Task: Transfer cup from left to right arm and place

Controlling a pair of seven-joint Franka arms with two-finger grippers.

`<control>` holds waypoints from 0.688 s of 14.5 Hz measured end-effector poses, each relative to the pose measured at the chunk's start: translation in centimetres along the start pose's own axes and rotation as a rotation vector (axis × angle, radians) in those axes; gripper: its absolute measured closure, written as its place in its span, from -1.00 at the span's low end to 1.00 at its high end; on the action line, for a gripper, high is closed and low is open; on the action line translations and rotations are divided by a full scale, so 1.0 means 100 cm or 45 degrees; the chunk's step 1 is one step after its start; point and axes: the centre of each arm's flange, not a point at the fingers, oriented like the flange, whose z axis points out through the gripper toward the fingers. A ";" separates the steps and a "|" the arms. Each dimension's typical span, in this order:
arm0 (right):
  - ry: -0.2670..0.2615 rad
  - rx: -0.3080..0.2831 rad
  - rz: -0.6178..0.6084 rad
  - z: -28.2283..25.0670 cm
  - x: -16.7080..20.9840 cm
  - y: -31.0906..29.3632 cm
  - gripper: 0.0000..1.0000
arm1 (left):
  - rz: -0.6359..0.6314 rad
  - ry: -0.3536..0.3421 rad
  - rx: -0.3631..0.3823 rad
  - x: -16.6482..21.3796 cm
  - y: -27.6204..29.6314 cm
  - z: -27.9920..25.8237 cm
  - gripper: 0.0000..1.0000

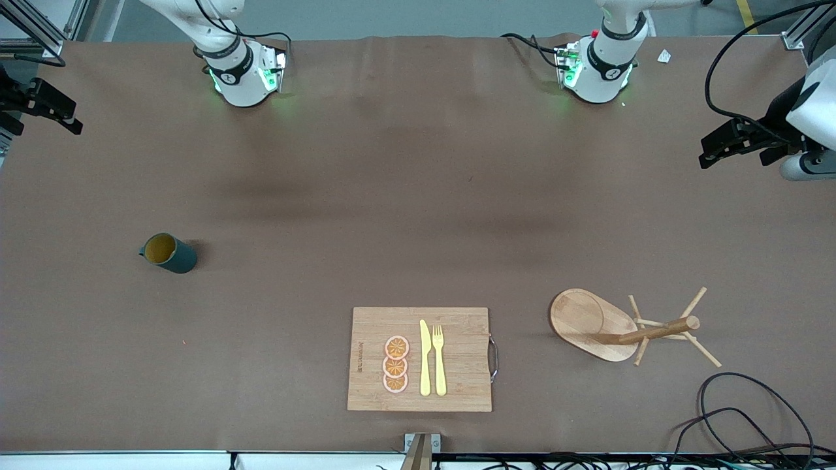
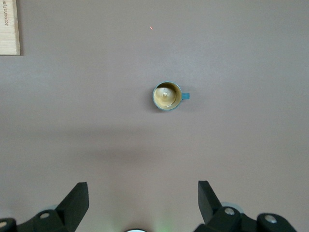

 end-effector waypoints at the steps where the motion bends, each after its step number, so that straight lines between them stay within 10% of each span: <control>1: -0.001 0.000 0.000 0.000 0.001 0.000 -1.00 | 0.000 -0.006 0.000 0.002 0.000 0.003 -1.00; 10: -0.001 -0.037 -0.055 -0.001 0.005 -0.018 -1.00 | 0.001 -0.013 -0.001 0.005 0.000 0.006 -1.00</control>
